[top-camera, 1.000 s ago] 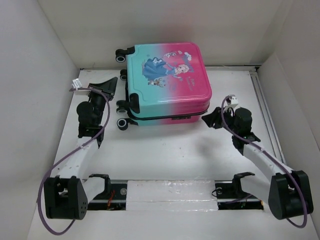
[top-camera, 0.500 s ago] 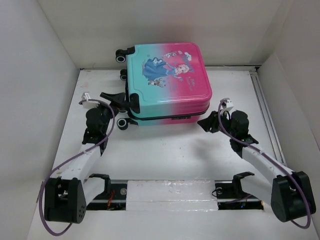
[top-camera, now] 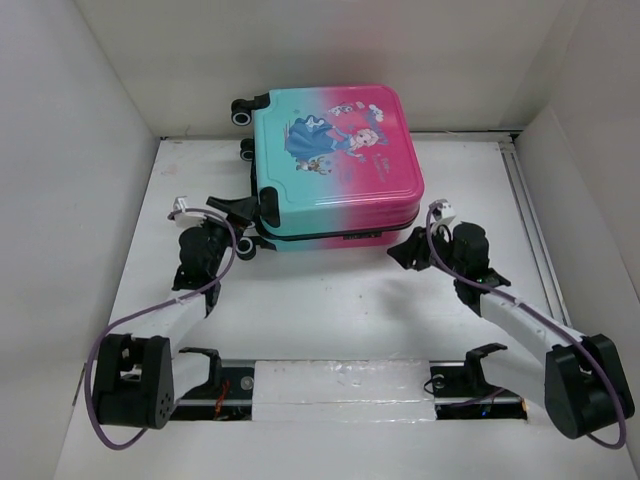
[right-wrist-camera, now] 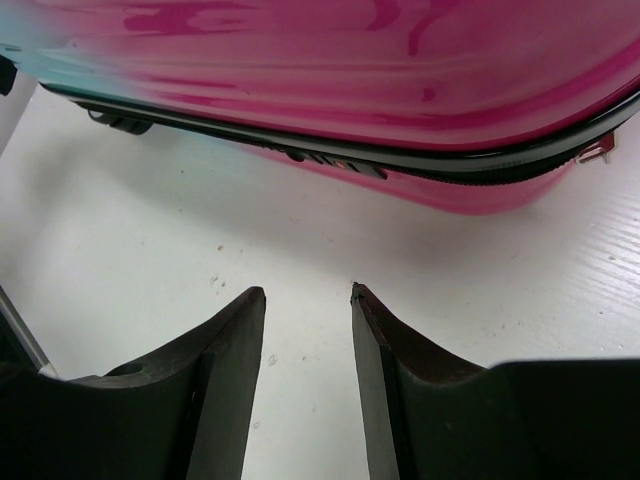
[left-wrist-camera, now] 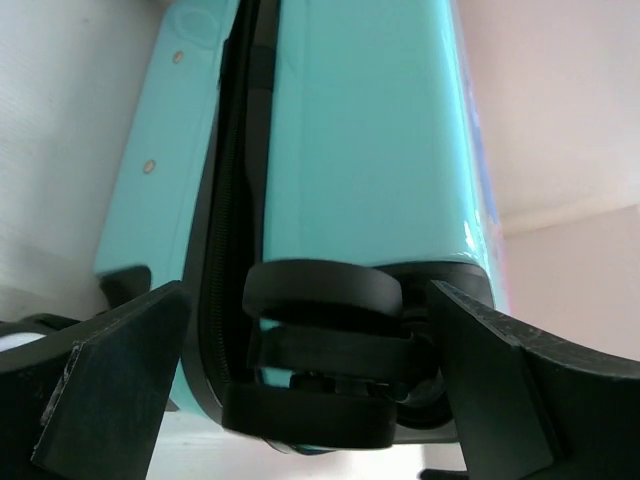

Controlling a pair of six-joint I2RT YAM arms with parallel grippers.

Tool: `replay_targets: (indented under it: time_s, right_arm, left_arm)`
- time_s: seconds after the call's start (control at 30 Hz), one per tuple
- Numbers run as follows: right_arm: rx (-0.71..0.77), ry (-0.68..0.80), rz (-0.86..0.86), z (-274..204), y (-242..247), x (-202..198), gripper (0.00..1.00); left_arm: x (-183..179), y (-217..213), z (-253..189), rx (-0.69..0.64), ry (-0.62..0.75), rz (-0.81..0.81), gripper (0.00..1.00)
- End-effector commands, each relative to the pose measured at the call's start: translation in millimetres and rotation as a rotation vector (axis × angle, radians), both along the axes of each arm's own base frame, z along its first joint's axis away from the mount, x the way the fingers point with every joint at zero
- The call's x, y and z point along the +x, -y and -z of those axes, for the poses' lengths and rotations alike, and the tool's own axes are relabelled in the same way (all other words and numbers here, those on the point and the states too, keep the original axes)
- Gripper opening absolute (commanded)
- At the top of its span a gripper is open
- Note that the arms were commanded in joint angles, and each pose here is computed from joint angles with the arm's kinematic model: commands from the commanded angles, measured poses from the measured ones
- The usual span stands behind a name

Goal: Pack the luggage

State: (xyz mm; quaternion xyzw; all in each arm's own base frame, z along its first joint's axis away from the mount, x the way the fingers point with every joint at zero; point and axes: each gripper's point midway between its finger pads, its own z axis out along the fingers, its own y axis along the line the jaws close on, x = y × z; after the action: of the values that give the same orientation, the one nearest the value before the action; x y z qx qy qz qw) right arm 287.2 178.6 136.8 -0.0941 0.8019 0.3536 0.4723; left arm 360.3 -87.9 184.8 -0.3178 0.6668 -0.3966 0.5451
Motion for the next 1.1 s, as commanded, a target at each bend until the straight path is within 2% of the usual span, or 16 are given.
replay_targets:
  time_s: [0.0, 0.3, 0.57, 0.7, 0.77, 0.93, 1.0, 1.07]
  right_arm:
    - [-0.004, 0.053, -0.018, -12, -5, 5, 0.46]
    - [-0.003, 0.053, -0.058, -13, -18, 1, 0.46]
    - [-0.012, 0.051, -0.079, -8, -22, -4, 0.46]
    - [-0.009, 0.059, -0.079, -11, -22, -4, 0.46]
    - [-0.012, 0.06, -0.07, -10, -20, -5, 0.46]
    - [-0.012, 0.06, -0.07, -10, -20, -5, 0.46]
    - [-0.012, 0.06, -0.07, -10, -20, -5, 0.46]
    - [-0.012, 0.06, -0.07, -10, -20, -5, 0.46]
  left_arm:
    - [-13, 8, 6, -0.101, -0.014, 0.029, 0.99]
    - [-6, 10, -35, -0.382, 0.094, 0.025, 0.98]
    - [10, -1, -47, -0.467, 0.137, -0.04, 0.95]
    - [16, 1, -51, -0.519, 0.16, -0.02, 0.86]
    - [17, 3, -53, -0.534, 0.174, -0.004, 0.76]
    - [18, 3, -53, -0.545, 0.184, 0.0, 0.63]
    - [18, 2, -56, -0.547, 0.197, -0.006, 0.51]
    - [18, 0, -57, -0.536, 0.201, -0.017, 0.44]
